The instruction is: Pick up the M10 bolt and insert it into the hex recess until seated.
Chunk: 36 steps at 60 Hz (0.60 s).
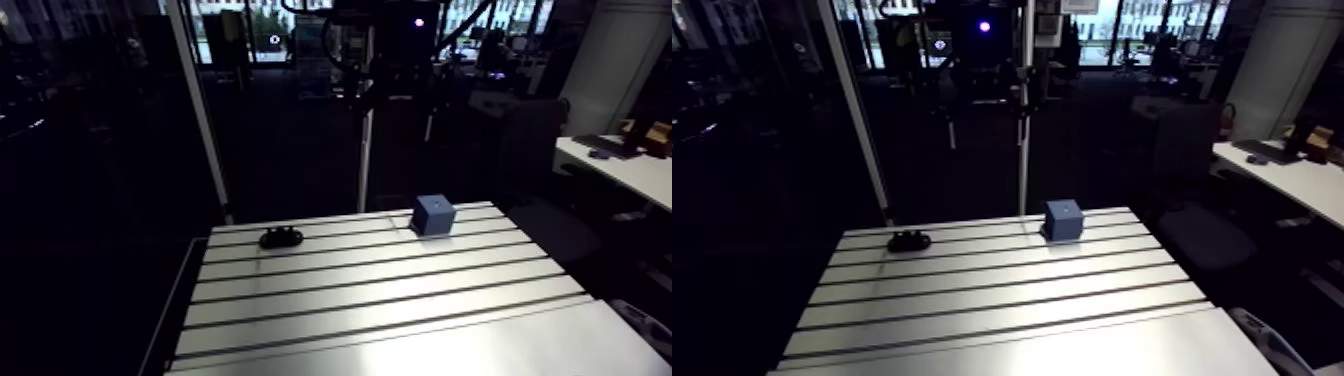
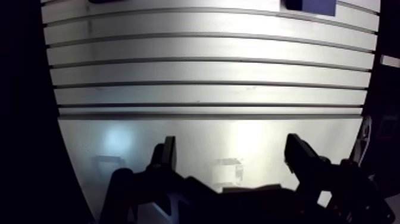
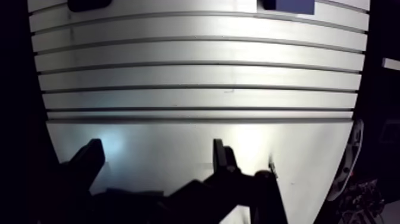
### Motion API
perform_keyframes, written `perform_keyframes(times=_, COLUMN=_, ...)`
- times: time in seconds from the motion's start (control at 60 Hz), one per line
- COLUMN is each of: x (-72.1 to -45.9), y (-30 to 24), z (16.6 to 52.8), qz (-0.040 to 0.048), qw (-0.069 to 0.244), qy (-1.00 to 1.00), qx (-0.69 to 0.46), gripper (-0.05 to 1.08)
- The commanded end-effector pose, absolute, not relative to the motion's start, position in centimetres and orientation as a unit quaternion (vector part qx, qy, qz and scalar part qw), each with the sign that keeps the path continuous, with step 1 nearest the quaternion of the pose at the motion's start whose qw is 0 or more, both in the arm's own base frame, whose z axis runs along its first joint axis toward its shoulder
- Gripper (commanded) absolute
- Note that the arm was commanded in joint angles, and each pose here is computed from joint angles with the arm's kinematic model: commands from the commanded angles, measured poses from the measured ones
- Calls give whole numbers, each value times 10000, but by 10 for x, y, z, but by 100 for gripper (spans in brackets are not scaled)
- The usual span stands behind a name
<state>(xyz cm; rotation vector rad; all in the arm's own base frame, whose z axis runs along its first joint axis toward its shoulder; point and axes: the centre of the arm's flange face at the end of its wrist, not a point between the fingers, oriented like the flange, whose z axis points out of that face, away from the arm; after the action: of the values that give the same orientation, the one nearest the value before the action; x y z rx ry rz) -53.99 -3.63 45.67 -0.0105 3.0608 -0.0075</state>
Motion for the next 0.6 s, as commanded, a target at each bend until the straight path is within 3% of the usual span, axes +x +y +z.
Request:
perform_keyframes(times=0.017, x=-534, y=-52, z=466, qz=126, qw=190, qy=9997, qx=-50, gripper=1)
perform_keyframes(times=0.133, x=-541, y=-51, z=476, qz=195, qw=14, qy=9998, qx=-70, gripper=1)
perform_keyframes(times=0.333, x=-547, y=-55, z=482, qz=143, qw=-36, qy=9998, qx=-101, gripper=1)
perform_keyframes(times=0.6, x=-545, y=-59, z=490, qz=157, qw=12, qy=9998, qx=-142, gripper=1)
